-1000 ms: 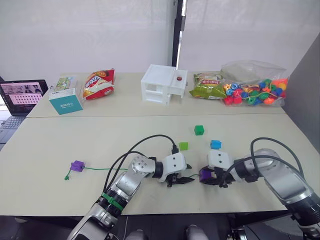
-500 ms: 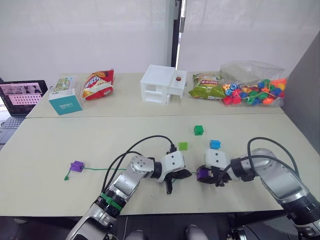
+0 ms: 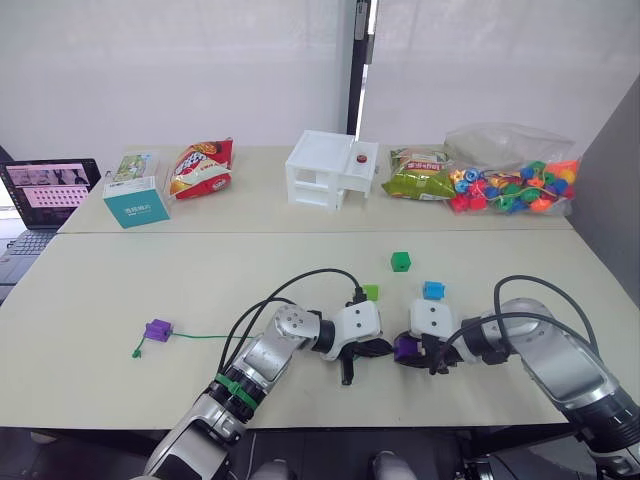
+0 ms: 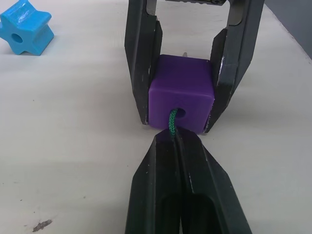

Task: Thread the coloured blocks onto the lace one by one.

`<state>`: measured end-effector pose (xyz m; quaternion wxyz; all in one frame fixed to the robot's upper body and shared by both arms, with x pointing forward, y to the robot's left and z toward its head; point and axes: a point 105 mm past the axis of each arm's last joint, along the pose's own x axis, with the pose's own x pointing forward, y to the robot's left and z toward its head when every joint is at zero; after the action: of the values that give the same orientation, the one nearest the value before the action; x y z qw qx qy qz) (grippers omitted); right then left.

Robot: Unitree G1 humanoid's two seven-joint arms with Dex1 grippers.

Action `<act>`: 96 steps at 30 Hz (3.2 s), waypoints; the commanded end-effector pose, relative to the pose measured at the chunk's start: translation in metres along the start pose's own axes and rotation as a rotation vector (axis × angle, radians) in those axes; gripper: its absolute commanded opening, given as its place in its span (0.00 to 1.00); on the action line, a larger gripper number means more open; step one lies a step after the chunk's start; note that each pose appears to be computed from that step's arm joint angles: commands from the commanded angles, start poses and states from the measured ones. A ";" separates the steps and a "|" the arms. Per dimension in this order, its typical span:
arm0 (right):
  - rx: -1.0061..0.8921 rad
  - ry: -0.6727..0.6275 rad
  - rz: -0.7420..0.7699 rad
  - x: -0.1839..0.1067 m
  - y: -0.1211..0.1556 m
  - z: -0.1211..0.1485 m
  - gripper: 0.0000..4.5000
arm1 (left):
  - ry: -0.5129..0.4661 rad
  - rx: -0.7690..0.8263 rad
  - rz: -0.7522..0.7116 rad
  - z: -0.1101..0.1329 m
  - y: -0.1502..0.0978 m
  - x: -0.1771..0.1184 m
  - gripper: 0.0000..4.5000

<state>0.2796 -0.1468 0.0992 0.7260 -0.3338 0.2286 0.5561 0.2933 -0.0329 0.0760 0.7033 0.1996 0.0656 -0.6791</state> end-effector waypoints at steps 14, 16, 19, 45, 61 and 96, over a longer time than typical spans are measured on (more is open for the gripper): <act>-0.018 -0.001 -0.012 -0.026 0.000 0.003 1.00 | -0.035 -0.013 -0.013 0.010 -0.003 -0.026 1.00; -0.007 0.010 -0.029 -0.036 0.000 -0.001 1.00 | -0.063 0.002 -0.016 0.014 -0.003 -0.023 1.00; 0.048 0.041 -0.052 -0.052 0.002 -0.009 1.00 | -0.130 -0.003 0.010 0.022 0.002 -0.014 1.00; 0.053 0.109 -0.212 -0.059 0.009 -0.030 1.00 | -0.128 0.150 -0.005 0.022 -0.003 0.026 0.27; -0.032 0.090 -0.138 -0.028 -0.006 -0.027 0.37 | -0.106 0.153 0.014 0.018 -0.004 0.021 0.27; -0.132 0.030 -0.056 -0.002 -0.007 -0.011 0.00 | 0.478 -0.102 0.406 -0.111 -0.022 -0.326 0.27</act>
<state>0.2881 -0.1599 0.0986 0.7194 -0.3965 0.1886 0.5382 0.2748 0.2963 0.0964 0.8050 0.3154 0.1892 -0.4656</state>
